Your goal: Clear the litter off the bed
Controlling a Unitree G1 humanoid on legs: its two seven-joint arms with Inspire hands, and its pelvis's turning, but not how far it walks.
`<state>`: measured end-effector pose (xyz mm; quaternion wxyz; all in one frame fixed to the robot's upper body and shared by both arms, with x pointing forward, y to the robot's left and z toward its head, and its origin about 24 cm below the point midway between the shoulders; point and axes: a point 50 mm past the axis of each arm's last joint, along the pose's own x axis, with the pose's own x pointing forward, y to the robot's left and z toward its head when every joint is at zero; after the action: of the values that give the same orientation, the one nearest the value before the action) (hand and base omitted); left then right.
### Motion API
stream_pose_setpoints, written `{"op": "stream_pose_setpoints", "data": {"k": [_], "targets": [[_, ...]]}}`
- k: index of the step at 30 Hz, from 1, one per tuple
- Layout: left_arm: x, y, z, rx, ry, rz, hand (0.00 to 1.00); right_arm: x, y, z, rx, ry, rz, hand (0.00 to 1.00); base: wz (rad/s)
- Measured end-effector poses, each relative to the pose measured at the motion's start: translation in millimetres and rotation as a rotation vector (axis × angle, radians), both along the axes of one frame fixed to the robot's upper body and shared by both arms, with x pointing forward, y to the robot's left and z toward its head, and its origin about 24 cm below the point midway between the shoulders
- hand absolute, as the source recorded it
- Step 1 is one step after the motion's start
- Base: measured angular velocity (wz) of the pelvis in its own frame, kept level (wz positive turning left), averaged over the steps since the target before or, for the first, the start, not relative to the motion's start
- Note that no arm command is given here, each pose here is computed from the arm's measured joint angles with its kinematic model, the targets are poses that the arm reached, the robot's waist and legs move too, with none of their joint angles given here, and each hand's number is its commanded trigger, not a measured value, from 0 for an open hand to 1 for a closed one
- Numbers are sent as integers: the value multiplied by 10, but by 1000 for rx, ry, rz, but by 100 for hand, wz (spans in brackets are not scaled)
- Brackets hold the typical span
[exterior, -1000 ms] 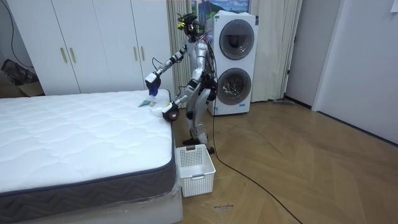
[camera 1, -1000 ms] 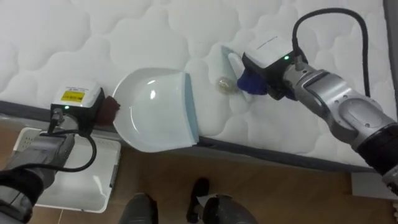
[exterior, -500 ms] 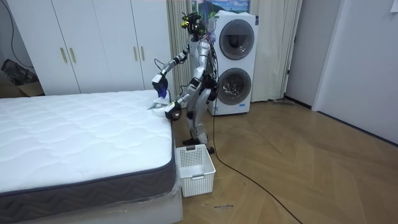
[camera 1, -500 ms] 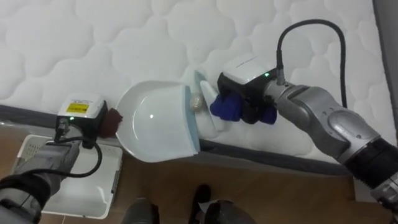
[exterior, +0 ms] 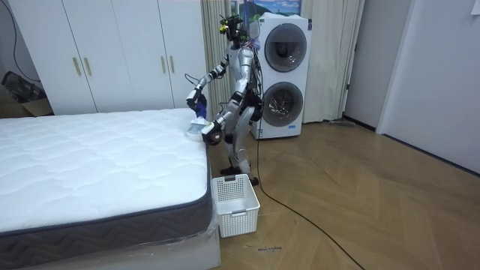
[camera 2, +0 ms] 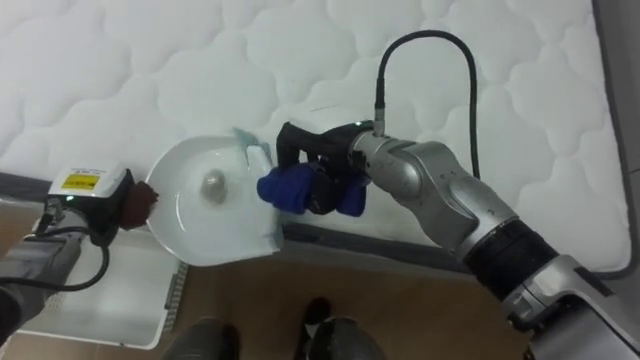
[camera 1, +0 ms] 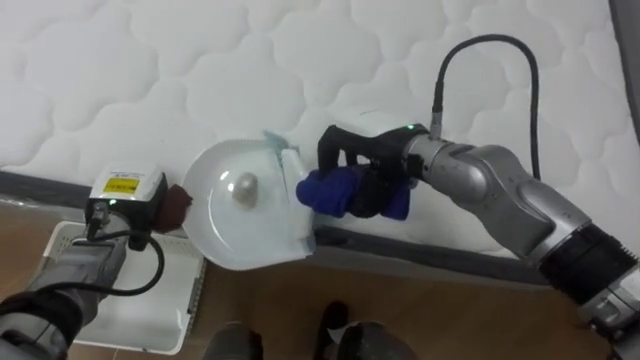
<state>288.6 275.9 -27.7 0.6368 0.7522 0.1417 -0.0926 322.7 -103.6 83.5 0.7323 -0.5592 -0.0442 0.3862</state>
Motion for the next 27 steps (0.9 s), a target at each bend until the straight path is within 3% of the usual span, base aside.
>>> {"op": "stream_pose_setpoints", "data": {"k": [10, 16, 24, 27], "targets": [[-41, -127, -103, -48, 4, 0, 100, -41, 49, 46, 135, 48, 72, 100, 9], [-61, -116, -115, -66, 5, 6, 100, 9, -132, -34, 182, 48, -27, 100, 4], [-57, -137, -104, -85, -19, -13, 100, 55, -598, -210, 210, 38, -245, 100, 0], [-52, -138, -90, -97, -34, -18, 100, 45, -625, -235, 219, 31, -263, 100, -1]]}}
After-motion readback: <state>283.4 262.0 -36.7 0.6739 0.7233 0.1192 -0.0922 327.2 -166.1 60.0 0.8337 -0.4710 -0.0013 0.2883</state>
